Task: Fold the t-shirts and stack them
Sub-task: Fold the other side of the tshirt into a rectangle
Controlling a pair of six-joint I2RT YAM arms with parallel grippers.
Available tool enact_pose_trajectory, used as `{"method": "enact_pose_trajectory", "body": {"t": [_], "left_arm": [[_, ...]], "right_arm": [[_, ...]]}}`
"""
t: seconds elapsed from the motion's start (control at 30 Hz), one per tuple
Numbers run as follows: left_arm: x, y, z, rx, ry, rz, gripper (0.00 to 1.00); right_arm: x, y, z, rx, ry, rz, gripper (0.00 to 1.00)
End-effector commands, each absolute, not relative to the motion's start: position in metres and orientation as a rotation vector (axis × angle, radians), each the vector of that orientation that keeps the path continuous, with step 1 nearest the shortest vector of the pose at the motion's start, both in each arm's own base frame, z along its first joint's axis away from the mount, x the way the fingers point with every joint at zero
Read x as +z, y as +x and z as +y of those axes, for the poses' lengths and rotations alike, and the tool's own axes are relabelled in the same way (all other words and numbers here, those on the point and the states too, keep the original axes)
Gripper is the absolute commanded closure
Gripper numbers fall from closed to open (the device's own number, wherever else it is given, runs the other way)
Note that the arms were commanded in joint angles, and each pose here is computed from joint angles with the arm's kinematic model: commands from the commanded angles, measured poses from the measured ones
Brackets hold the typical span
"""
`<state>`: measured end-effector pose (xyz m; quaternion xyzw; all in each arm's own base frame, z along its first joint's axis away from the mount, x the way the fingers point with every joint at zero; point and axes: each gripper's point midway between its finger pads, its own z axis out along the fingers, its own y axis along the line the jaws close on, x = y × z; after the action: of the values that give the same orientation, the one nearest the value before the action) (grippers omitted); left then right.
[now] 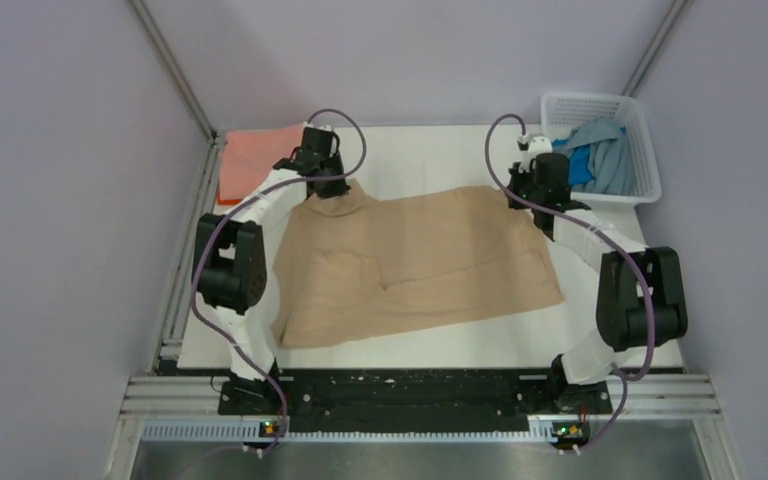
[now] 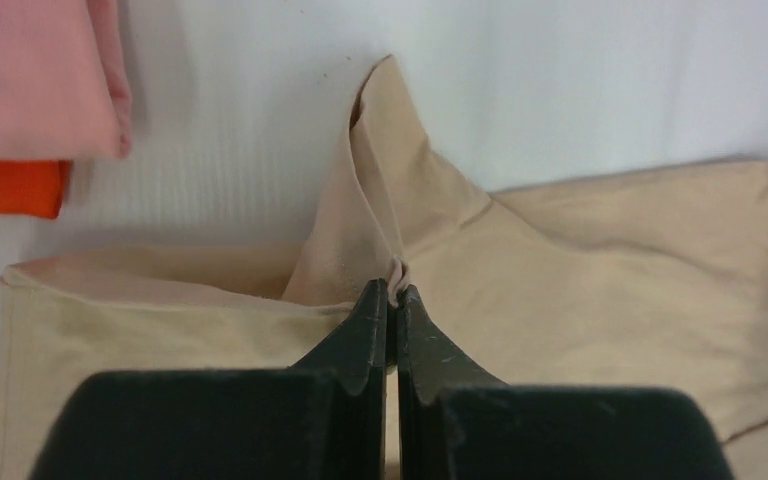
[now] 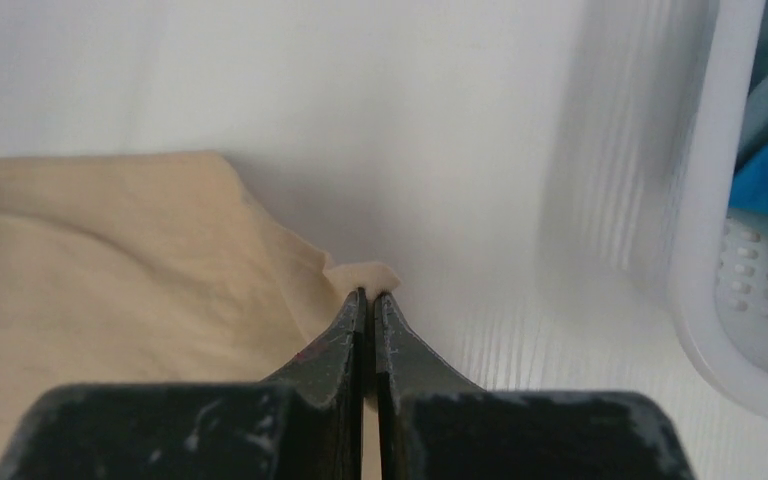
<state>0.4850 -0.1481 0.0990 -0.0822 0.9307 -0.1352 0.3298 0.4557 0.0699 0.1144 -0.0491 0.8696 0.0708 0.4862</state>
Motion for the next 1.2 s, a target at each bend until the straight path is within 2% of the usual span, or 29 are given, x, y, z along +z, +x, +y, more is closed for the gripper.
{"method": "enact_pose_trajectory", "body": {"t": [0.0, 0.27, 0.5, 0.93, 1.17], "left_arm": [[0.144, 0.464, -0.154, -0.329, -0.178, 2.310, 1.00], [0.139, 0.384, -0.159, -0.277, -0.143, 2.323, 1.00], [0.133, 0.324, -0.164, -0.365, -0.168, 2.327, 1.00], [0.121, 0.260, -0.172, -0.457, -0.161, 2.363, 1.00], [0.104, 0.236, -0.163, -0.412, -0.166, 2.403, 1.00]], "right_arm": [[0.154, 0.437, 0.080, 0.220, -0.203, 2.008, 1.00], [0.161, 0.397, 0.072, 0.210, -0.179, 1.982, 1.00], [0.154, 0.381, 0.053, 0.117, -0.092, 2.020, 1.00], [0.150, 0.363, 0.027, -0.021, -0.033, 2.009, 1.00], [0.141, 0.357, 0.020, -0.058, -0.004, 2.015, 1.00]]}}
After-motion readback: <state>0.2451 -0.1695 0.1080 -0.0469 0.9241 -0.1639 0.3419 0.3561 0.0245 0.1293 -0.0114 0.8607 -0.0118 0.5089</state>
